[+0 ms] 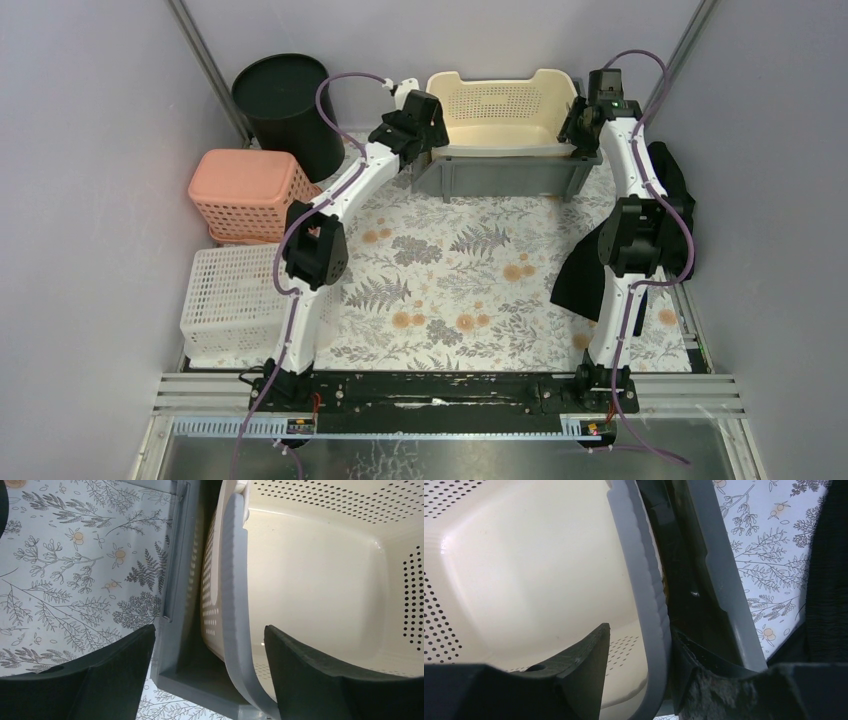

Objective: Turn the large container upside down
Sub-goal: Pick up the container from the container.

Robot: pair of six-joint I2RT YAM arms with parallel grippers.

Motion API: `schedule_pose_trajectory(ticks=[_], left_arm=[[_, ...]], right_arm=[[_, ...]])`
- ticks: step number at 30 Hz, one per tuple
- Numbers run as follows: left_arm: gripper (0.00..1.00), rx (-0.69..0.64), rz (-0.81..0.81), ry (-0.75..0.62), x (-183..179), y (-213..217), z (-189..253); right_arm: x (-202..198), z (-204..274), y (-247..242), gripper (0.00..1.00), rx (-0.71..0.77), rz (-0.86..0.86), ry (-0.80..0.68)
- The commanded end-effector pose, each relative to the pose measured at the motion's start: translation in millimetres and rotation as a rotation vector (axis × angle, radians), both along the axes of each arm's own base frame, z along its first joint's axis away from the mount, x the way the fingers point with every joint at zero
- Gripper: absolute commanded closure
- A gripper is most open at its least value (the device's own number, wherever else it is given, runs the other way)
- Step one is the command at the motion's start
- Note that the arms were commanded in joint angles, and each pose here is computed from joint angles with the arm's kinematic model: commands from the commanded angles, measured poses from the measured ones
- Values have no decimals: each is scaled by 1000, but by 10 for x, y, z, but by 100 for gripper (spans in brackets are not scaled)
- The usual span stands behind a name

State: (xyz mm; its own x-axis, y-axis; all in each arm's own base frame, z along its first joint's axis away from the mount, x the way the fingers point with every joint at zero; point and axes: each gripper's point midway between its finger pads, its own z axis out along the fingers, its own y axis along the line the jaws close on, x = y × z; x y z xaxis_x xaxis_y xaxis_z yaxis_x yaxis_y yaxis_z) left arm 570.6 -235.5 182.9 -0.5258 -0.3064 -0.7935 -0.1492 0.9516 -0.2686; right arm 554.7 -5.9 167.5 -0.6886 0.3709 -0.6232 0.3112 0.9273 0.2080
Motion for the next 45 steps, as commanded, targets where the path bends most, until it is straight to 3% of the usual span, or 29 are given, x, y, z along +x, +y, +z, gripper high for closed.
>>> schedule_pose_trajectory(ticks=[1,8,13,20,27,45], left_arm=[[16,76,2,54,3,70,-265],[37,53,-14,55,41,27,-269],[58,26,-28,50,70,-16,-251],[76,-6,-43,8,133,-62,-105],[84,-49,-53,-81,208,-115,246],[88,-192,-115,-270,159,-253,1182]], right_arm=[[-18,-9,5,51,8,5,5],[-16,-49,27,71,16,20,12],[10,-30,44,99,21,28,4],[39,41,80,100,39,37,-18],[83,348,101,100,47,41,-113],[38,1431,202,100,96,60,-364]])
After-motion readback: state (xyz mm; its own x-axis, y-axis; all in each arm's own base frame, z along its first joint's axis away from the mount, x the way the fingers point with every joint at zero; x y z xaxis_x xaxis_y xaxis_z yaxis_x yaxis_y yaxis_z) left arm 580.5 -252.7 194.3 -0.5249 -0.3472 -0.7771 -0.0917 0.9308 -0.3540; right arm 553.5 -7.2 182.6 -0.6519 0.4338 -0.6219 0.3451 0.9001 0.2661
